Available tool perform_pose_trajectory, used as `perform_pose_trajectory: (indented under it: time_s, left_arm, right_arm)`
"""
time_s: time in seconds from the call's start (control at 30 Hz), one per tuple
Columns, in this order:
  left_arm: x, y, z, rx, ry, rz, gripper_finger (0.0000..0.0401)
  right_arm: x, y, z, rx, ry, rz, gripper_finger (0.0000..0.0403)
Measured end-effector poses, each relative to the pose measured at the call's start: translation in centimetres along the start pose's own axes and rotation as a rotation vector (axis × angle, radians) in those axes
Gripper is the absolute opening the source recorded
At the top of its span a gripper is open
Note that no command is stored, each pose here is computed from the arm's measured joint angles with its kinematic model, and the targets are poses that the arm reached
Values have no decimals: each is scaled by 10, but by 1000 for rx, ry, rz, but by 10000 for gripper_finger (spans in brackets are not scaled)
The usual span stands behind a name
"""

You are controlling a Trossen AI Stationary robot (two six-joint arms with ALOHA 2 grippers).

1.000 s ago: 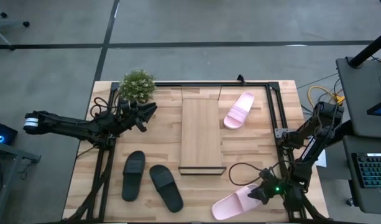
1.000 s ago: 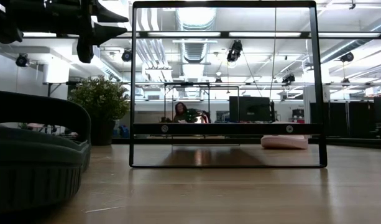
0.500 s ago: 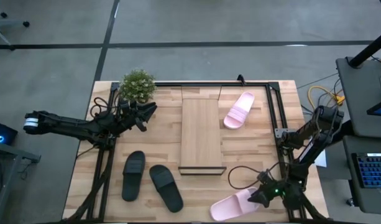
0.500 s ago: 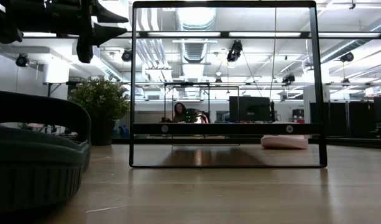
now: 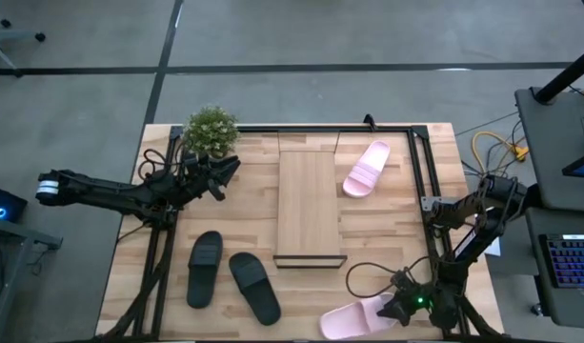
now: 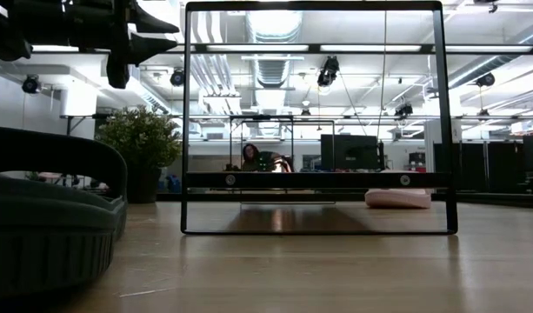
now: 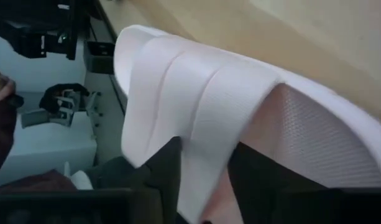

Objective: Pick and place slides into the shelf
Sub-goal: Put the bottom pink slide on the shelf

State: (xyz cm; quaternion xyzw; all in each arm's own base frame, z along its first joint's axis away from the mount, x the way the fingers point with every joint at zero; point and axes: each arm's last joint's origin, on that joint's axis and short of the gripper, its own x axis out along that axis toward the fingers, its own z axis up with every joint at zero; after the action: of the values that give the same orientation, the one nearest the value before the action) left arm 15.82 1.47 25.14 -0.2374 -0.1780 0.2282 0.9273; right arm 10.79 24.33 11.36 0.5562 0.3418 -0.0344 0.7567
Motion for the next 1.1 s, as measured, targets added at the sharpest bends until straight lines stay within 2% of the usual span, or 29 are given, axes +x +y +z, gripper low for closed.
perform_pose_trajectory:
  time_s: [0.27, 0.63, 1.1]
  left_arm:
    - [0, 0, 0, -1, 0, 0, 107]
    - [0, 0, 0, -3, 1, 0, 107]
    - [0, 1, -1, -3, 2, 1, 107]
  right_arm:
    - [-3, 3, 1, -9, 0, 7, 16]
    - [-8, 8, 4, 7, -12, 29, 9]
    - [-36, 29, 21, -33, -57, 86, 8]
